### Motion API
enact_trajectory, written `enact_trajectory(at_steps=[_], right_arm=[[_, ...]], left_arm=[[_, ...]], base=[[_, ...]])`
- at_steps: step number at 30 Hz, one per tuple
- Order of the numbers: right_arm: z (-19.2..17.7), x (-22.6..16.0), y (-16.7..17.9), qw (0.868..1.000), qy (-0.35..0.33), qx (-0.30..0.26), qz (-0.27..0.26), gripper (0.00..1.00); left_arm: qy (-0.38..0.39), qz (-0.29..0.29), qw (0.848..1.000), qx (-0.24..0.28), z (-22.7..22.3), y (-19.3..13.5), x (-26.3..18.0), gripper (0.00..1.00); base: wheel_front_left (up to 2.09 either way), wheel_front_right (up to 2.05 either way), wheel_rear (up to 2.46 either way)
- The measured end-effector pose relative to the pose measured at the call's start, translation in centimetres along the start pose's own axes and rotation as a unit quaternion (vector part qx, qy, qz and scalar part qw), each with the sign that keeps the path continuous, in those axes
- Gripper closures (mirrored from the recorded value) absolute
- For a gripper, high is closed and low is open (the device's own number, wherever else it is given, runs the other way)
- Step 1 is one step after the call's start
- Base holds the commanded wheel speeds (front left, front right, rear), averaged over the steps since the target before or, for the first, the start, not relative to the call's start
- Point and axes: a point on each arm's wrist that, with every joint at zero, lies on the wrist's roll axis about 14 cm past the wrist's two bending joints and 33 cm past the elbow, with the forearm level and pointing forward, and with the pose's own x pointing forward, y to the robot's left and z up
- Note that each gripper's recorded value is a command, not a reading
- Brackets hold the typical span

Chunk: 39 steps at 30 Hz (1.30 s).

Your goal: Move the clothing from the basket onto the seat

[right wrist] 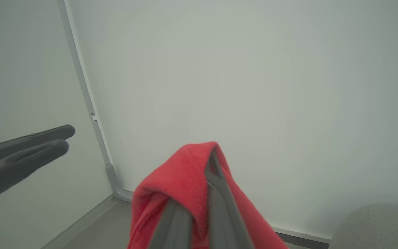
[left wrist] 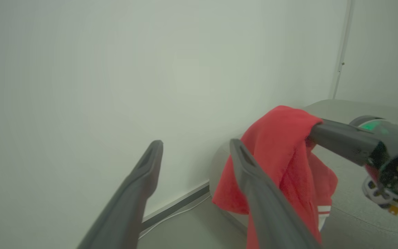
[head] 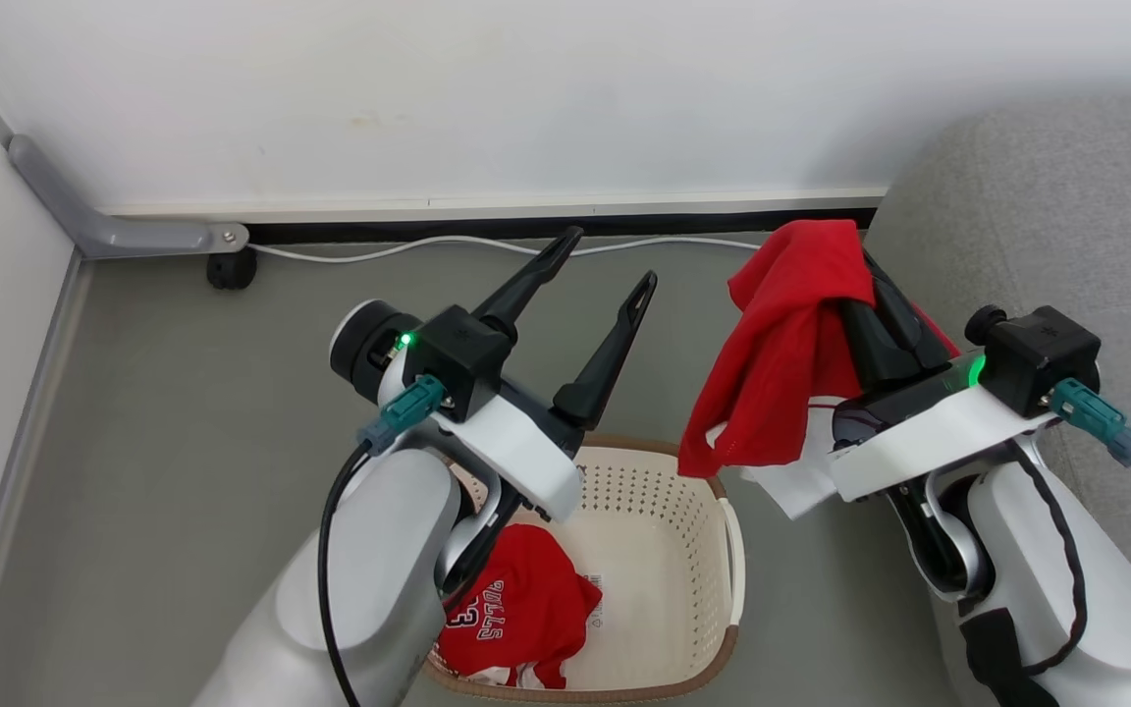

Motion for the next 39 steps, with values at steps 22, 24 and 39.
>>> enact_trajectory(at_steps=[22,24,39], right_arm=[[7.6,-9.4,-9.7,0.981,-0.069,-0.059,-0.173,1.0],[8.3,-10.5,-10.3,0.977,-0.075,-0.065,-0.188,1.0],[12.8,-20.2,-14.2,0.94,-0.111,-0.109,-0.304,1.0]], left_arm=[[0.066,-0.161,0.984,-0.047,-5.2,-12.3,0.1,0.0],[0.065,-0.18,0.98,-0.048,-5.1,-13.6,0.2,0.0],[0.06,-0.292,0.952,-0.068,-4.9,-21.4,0.5,0.0]], base=[[0.0,0.0,0.0],[0.0,0.0,0.0],[0.0,0.0,0.0]])
